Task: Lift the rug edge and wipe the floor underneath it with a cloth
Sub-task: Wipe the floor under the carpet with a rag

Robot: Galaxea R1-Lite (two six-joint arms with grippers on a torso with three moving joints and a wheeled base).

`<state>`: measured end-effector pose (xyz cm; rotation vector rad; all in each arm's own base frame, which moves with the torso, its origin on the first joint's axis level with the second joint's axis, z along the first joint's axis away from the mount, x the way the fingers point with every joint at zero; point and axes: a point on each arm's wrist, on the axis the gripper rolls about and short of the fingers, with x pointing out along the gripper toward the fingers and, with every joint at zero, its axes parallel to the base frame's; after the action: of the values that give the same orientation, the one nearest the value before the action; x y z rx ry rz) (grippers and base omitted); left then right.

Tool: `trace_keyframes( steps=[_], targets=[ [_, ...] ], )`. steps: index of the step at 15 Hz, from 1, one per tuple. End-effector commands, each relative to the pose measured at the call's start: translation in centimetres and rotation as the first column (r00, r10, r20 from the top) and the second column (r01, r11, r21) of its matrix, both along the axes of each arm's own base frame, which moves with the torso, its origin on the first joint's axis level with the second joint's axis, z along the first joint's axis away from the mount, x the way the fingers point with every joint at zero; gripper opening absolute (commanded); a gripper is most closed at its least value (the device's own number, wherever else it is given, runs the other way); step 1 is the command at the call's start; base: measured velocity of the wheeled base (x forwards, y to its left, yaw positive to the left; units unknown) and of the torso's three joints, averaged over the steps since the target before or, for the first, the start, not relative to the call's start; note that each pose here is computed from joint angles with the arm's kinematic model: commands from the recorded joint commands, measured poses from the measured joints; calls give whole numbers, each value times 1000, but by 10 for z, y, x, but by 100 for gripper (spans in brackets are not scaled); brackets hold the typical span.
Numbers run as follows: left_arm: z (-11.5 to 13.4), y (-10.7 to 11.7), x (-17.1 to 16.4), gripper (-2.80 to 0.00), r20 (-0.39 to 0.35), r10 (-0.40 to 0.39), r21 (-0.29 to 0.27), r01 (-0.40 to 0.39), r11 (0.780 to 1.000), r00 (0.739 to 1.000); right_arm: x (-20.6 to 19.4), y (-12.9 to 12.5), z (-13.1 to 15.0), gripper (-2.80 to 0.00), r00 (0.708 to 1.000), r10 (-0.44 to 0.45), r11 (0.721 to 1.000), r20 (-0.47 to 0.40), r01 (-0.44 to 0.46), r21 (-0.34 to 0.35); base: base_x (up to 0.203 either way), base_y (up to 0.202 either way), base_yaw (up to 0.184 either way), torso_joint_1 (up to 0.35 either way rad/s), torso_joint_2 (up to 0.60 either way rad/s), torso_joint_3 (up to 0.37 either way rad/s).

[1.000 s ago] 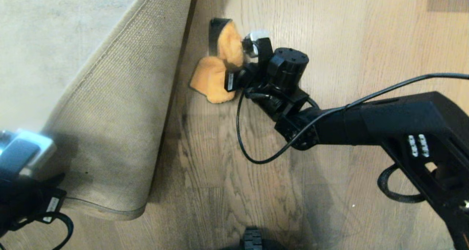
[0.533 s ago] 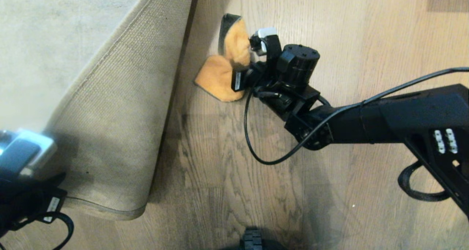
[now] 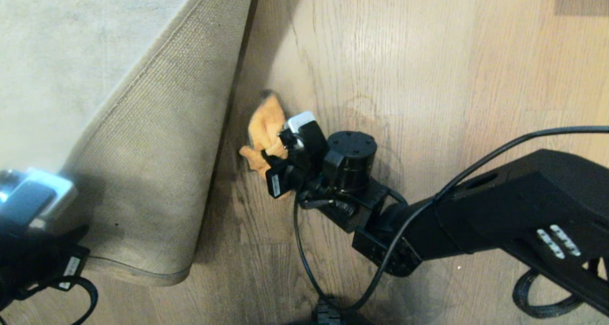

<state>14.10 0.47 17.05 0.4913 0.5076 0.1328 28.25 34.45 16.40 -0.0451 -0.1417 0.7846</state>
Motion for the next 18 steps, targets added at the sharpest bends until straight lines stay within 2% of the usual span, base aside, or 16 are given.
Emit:
trace_keyframes(
  steps=[1,6,10,13,18],
  targets=[
    [-1,0,0,-280,-3,1,3,-1,1000,1000,-11,8,-20,-280,999,31,999,-26,-32,-34,0,0,0,0,0,0],
    [-2,0,-1,-280,-9,2,2,-2,1000,1000,-9,14,-29,-280,999,34,999,-32,-36,-41,0,0,0,0,0,0],
    [-3,-2,-1,-280,-10,-10,2,10,1000,1000,6,14,-19,-280,1000,6,1000,-3,-6,4,0,0,0,0,0,0],
    [-2,-1,-1,-280,-8,-7,3,7,1000,1000,33,8,1,-280,998,-47,997,50,44,70,0,0,0,0,0,0],
    [-4,-1,-2,-280,-11,-6,2,6,1000,1000,78,-24,52,-280,980,-166,978,115,148,144,0,0,0,0,0,0]
  ],
)
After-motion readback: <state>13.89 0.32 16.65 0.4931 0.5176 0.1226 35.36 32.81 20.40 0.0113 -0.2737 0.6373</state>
